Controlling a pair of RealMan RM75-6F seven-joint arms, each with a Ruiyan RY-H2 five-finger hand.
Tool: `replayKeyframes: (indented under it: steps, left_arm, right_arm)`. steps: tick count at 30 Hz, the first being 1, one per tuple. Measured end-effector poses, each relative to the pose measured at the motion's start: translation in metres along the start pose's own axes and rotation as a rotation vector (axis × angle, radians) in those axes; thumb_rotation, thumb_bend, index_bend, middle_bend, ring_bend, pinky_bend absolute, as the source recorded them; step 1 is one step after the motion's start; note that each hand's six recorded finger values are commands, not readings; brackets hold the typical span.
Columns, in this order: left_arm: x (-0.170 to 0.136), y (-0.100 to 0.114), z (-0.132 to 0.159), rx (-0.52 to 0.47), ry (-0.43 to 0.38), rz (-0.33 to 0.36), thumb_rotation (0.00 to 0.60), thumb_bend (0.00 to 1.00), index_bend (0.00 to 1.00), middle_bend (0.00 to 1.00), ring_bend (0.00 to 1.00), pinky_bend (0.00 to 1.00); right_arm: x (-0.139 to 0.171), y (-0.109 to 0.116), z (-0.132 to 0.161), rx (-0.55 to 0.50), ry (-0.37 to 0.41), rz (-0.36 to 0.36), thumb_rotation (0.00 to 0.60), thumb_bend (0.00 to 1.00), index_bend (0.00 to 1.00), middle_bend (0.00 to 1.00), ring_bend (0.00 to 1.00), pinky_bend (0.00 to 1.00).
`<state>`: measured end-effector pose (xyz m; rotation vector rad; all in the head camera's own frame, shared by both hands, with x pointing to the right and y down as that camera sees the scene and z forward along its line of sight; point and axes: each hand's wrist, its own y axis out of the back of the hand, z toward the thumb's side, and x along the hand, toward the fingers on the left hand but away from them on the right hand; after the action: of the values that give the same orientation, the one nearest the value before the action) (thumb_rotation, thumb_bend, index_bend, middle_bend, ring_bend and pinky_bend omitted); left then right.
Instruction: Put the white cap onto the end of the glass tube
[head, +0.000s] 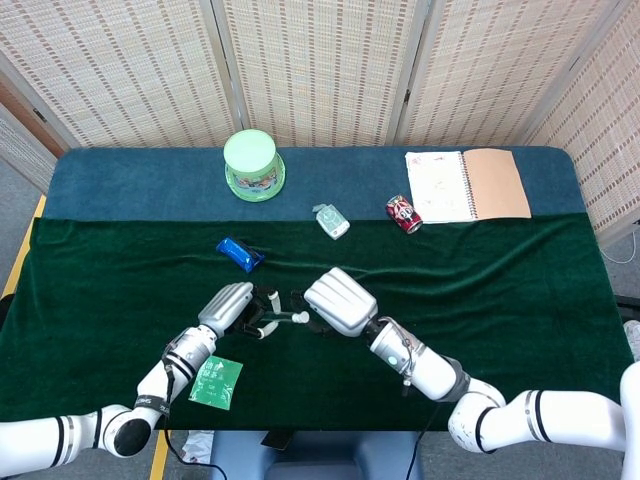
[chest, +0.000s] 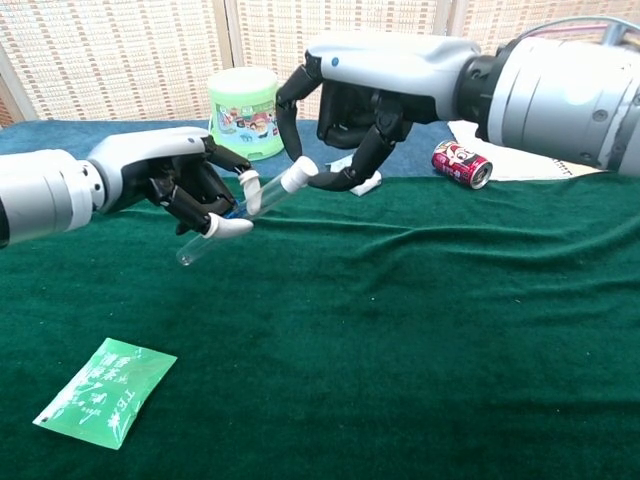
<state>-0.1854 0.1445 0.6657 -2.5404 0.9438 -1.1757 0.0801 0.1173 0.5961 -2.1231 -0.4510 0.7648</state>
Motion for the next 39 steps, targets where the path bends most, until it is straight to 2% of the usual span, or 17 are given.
replayKeyframes:
  steps: [4, 9, 13, 19, 24, 29, 39]
  left_arm:
    - [0.0, -0.001, -0.002, 0.026, 0.002, 0.008, 0.6, 0.41, 0.78, 0.9, 0.81, 0.76]
    - [0.001, -0.004, -0.007, 0.087, 0.01, 0.018, 0.6, 0.41, 0.78, 0.9, 0.81, 0.76]
    - [0.0, -0.002, -0.012, 0.131, 0.018, 0.034, 0.6, 0.41, 0.78, 0.9, 0.81, 0.76]
    - [0.0, 0.005, -0.025, 0.216, 0.043, 0.07, 0.6, 0.41, 0.78, 0.9, 0.81, 0.76]
    - [0.001, 0.005, -0.039, 0.322, 0.074, 0.089, 0.6, 0.41, 0.78, 0.9, 0.81, 0.76]
    - [0.007, -0.003, -0.051, 0.423, 0.105, 0.094, 0.6, 0.41, 0.77, 0.9, 0.81, 0.76]
    - [0.02, -0.02, -0.06, 0.583, 0.141, 0.104, 0.6, 0.41, 0.6, 0.9, 0.8, 0.76]
  right_arm:
    - [0.001, -0.003, -0.002, -0.001, -0.003, 0.012, 0.6, 0.64, 0.18, 0.93, 1.0, 1.0]
    - [0.0, -0.006, -0.004, -0.009, -0.006, 0.021, 0.6, 0.64, 0.1, 0.93, 1.0, 1.0]
    - [0.002, -0.003, -0.005, -0.015, -0.005, 0.008, 0.6, 0.64, 0.09, 0.93, 1.0, 1.0]
    - [0.017, 0.016, -0.017, 0.014, -0.033, -0.043, 0.6, 0.64, 0.09, 0.93, 1.0, 1.0]
    - [0.043, 0.033, -0.04, 0.048, -0.103, -0.087, 0.6, 0.64, 0.09, 0.93, 1.0, 1.0]
    - [0.075, 0.037, -0.066, 0.069, -0.187, -0.1, 0.6, 0.64, 0.09, 0.93, 1.0, 1.0]
    - [0.112, 0.033, -0.095, 0.032, -0.274, -0.105, 0.6, 0.64, 0.09, 0.93, 1.0, 1.0]
